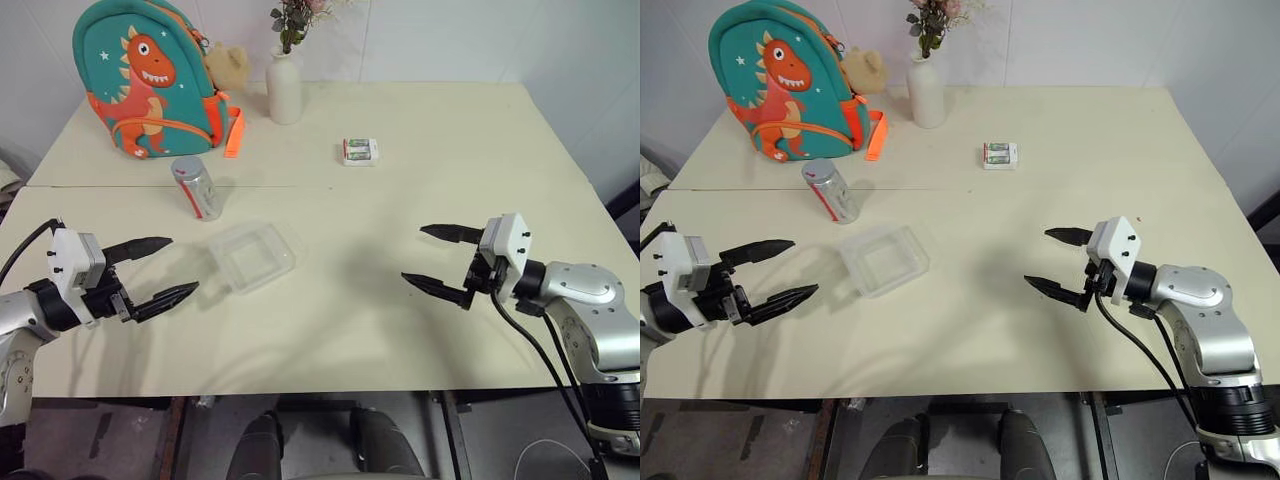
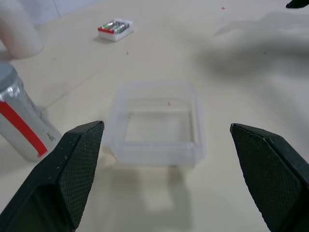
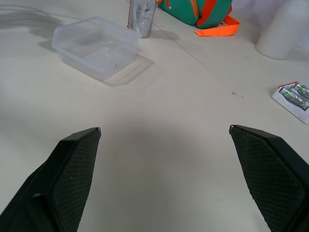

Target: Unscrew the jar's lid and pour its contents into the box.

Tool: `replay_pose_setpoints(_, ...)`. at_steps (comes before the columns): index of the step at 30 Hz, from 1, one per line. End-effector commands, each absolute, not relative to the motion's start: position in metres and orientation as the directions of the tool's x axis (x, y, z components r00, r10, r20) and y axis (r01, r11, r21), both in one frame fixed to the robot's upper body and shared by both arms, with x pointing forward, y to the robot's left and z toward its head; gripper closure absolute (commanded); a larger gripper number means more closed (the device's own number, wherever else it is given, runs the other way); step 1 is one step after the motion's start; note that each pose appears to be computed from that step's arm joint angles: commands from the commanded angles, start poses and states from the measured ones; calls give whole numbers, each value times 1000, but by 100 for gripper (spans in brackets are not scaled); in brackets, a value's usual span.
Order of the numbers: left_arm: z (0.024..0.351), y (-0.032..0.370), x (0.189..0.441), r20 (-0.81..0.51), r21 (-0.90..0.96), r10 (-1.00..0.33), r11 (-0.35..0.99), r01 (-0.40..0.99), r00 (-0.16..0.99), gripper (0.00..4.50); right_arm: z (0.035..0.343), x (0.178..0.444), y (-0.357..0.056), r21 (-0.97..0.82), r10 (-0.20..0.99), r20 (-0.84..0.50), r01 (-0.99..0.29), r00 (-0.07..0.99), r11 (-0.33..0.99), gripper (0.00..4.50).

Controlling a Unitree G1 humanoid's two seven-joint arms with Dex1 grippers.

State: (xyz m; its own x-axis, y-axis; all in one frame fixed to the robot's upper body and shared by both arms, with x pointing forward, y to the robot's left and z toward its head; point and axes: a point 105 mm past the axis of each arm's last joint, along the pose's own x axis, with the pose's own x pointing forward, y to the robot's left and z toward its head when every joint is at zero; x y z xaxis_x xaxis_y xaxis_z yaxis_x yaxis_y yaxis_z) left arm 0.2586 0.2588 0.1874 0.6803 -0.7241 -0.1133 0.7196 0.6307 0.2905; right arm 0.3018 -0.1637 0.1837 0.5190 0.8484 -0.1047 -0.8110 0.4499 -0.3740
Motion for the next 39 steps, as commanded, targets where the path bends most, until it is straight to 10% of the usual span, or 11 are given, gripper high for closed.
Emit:
replay_pose_setpoints(1,201,261,250,-84,329,-711,642,693,698,3,189,301,-155,-383,873,-87,-825,479,415,0)
replay_pose_setpoints(17,196,286,292,199,160,-172,977,141,965,3,233,328,-100,-398,932,107,-844,346,359,0)
replay_pose_setpoints(39,193,264,409,159,154,-220,968,196,963,3,257,313,-71,-433,911,241,-803,335,410,0)
